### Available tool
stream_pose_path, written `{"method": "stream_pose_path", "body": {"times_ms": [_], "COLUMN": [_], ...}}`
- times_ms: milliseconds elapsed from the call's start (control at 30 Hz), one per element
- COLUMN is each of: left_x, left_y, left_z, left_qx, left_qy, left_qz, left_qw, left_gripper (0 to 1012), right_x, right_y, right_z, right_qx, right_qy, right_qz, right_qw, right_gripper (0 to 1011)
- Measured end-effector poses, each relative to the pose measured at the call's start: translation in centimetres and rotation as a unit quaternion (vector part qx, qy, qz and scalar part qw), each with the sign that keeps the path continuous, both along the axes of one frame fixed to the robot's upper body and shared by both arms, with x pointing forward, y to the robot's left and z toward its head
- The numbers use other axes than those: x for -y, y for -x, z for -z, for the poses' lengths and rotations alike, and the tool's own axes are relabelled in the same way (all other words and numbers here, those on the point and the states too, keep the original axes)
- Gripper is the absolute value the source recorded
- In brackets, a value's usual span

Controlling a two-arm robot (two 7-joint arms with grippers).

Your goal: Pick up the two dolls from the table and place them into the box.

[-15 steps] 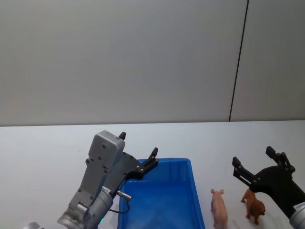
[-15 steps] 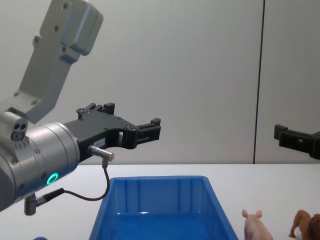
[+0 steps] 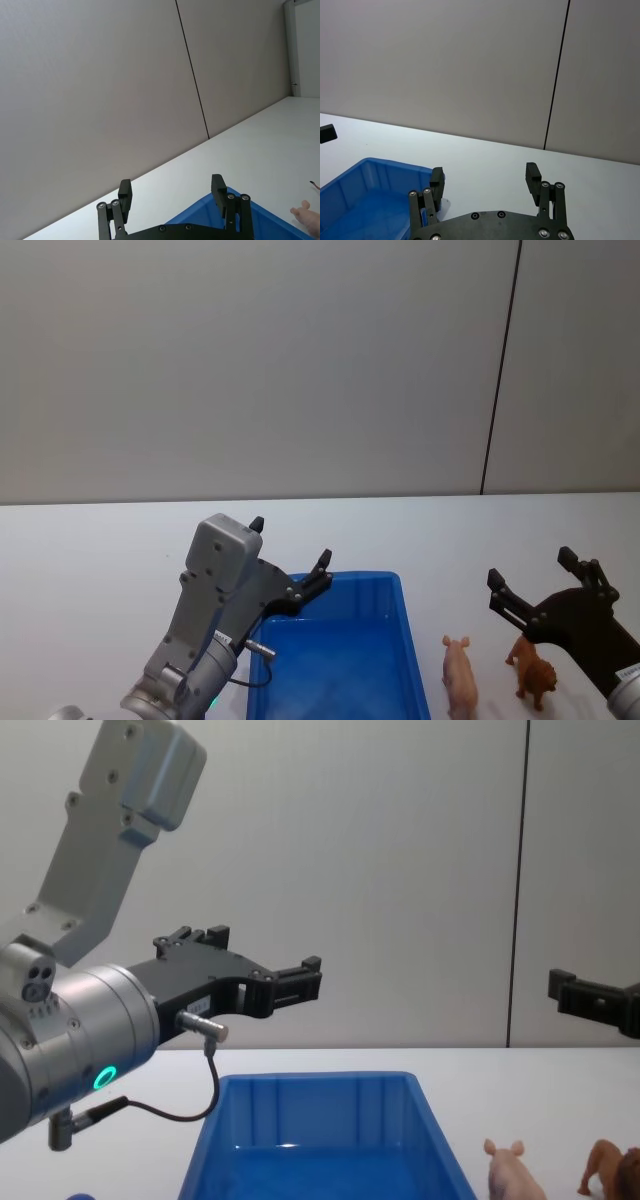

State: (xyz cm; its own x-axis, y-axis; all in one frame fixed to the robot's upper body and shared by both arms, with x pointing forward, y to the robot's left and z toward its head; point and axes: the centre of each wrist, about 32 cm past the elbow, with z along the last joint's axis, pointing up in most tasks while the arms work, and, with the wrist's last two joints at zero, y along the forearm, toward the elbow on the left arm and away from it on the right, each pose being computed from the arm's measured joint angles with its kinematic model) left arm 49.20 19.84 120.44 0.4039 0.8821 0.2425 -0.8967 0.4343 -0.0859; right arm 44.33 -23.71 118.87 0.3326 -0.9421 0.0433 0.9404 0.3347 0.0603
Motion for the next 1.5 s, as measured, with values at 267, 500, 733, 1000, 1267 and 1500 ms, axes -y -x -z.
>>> {"method": "stream_pose_path", "body": {"times_ms": [267,500,733,1000,1267,1500], "left_x": [0.00,0.00,0.00,0.00,0.00,0.00], "left_y": [0.00,0.00,0.00,0.00,0.00,0.00], "left_z": [0.00,0.00,0.00,0.00,0.00,0.00], "left_qx": [0.000,0.000,0.000,0.000,0.000,0.000], "left_qy": [0.000,0.000,0.000,0.000,0.000,0.000], "left_qz": [0.000,0.000,0.000,0.000,0.000,0.000], "left_qw": [1.0000,1.0000,1.0000,1.0000,1.0000,1.0000], "left_gripper": [1001,1001,1001,1001,1001,1001], "right_x": [0.0,0.5,1.9,3.8,5.2,5.8], "right_y": [0.0,-0.1,0.0,0.2,0.4,0.4], "right_z": [0.0,0.0,0.3,1.0,2.1,2.9], "right_qx": [0.000,-0.003,-0.022,-0.055,-0.093,-0.118], "right_qy": [0.000,0.001,0.005,0.019,0.042,0.055], "right_qz": [0.000,-0.003,-0.011,-0.019,-0.030,-0.038], "right_qw": [1.0000,1.0000,0.9997,0.9981,0.9944,0.9907], "right_gripper": [1001,1001,1001,1001,1001,1001]}}
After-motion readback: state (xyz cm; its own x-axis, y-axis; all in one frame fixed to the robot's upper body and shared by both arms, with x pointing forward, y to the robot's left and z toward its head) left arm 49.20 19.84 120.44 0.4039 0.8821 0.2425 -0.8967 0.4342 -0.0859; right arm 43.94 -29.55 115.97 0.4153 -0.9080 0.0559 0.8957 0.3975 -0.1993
